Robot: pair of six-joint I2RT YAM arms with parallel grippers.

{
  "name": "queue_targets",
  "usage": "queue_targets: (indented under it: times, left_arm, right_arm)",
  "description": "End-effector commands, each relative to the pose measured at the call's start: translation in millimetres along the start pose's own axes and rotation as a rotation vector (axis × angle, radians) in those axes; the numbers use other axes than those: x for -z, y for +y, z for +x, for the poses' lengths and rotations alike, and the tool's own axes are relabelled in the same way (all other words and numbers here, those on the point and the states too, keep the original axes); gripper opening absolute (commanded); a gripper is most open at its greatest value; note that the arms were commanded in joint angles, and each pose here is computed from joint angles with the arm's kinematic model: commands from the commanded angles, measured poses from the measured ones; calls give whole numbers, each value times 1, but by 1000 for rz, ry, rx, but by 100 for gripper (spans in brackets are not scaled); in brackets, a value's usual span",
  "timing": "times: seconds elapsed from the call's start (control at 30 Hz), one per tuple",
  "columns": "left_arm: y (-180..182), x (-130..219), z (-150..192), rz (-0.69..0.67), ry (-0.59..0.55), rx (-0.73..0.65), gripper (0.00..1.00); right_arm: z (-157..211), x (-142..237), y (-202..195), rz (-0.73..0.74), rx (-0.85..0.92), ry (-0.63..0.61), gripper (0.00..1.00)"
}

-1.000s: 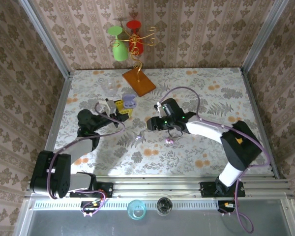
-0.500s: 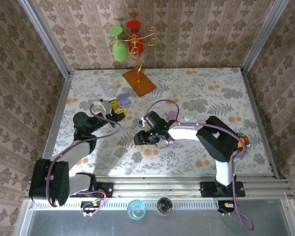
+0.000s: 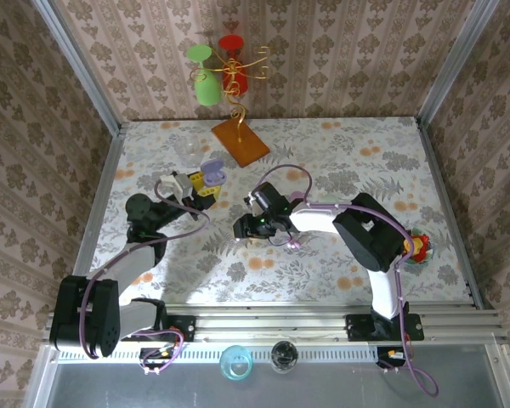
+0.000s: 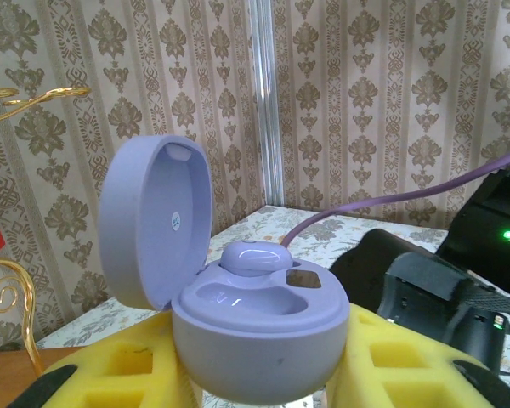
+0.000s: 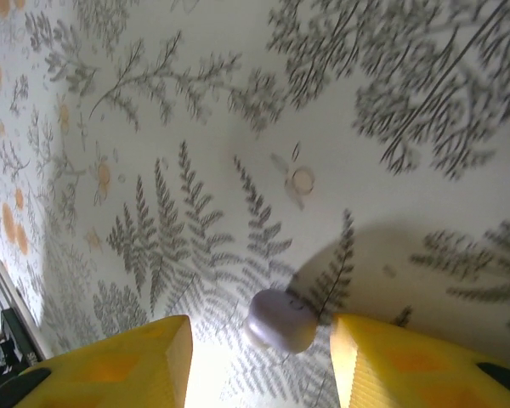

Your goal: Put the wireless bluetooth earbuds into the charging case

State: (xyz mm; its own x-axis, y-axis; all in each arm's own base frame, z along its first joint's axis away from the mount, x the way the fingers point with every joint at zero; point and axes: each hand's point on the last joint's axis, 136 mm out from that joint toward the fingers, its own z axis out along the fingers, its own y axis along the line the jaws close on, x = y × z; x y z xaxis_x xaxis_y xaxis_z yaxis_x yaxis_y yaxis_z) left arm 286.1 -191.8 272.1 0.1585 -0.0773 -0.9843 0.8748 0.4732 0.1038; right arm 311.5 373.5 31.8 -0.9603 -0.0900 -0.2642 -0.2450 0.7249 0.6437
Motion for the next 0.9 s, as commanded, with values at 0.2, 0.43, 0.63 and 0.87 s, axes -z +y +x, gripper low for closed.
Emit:
queue_targets:
  times: [0.2,0.43,0.63,0.87]
  left_arm:
    - [0,5,-1,-12,1,-10,35]
    - [3,7,-1,-27,1,-12,35]
    - [3,12,-6,-49,-3,-23,35]
    - [16,21,-6,-119,10,-23,35]
  right_arm:
    - [-3,-15,5,-33,11,70,46]
    - [3,-15,-15,191,200,122,47]
    - [0,-4,-31,503,408,83,48]
    - [-6,1,-29,706,563,30,48]
